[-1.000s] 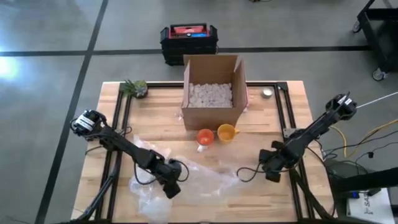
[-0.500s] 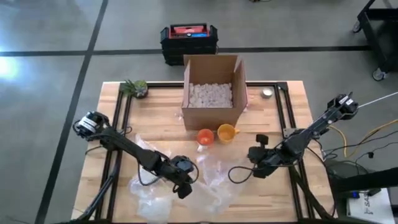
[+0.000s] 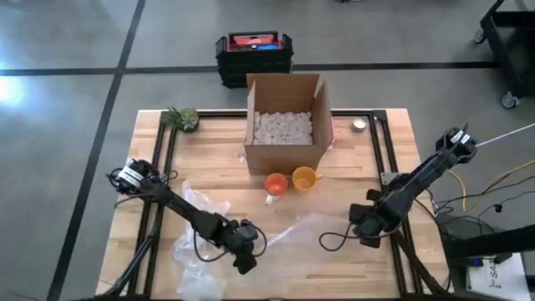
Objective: Wrap mug
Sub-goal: Prepare the transparent bubble wrap, then wrap the yellow mug with the transparent bubble wrap
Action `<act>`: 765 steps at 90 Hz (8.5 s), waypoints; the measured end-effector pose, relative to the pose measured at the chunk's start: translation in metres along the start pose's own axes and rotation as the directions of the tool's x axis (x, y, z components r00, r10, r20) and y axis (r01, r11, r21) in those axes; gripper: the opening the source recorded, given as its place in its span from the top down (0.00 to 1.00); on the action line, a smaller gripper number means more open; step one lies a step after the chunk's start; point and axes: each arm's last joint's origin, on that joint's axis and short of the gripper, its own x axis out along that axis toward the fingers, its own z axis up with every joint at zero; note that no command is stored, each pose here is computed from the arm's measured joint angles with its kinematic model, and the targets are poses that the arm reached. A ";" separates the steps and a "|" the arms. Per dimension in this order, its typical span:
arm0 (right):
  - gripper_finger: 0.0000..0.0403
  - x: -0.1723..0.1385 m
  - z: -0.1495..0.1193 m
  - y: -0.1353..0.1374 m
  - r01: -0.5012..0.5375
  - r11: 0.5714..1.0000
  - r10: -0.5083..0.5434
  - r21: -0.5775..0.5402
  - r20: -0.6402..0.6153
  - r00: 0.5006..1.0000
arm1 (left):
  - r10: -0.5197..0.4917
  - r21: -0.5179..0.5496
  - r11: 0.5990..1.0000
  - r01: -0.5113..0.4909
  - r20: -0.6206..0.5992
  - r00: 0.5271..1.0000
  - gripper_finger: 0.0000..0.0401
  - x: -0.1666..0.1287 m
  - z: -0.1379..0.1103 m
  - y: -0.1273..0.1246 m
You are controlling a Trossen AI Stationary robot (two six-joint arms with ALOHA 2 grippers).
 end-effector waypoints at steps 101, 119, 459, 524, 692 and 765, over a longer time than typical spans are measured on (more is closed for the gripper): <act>0.63 0.022 0.046 -0.016 0.081 0.984 0.002 -0.159 0.464 0.886 | 0.069 -0.009 0.998 -0.069 0.016 0.997 0.94 -0.009 -0.002 0.003; 0.71 0.061 0.048 -0.032 0.021 0.991 0.025 -0.132 0.344 0.939 | 0.059 -0.009 0.998 -0.059 0.021 0.998 0.94 -0.011 -0.002 0.002; 0.86 0.023 0.039 0.015 -0.158 0.938 0.291 -0.308 0.455 0.842 | 0.012 0.102 0.995 0.007 -0.185 0.983 0.99 -0.018 -0.038 -0.062; 0.93 0.084 0.055 0.033 0.002 0.973 0.102 -0.230 0.440 0.892 | 0.313 -0.060 0.938 -0.341 0.564 0.764 1.00 -0.036 -0.002 -0.047; 0.95 0.081 0.051 0.037 -0.015 0.956 0.145 -0.292 0.433 0.890 | 0.338 0.031 0.940 -0.340 0.060 0.939 1.00 -0.053 -0.023 -0.019; 0.95 0.081 0.050 0.038 -0.015 0.955 0.149 -0.297 0.435 0.888 | 0.130 -0.084 0.988 -0.128 0.014 0.991 1.00 -0.061 -0.038 -0.033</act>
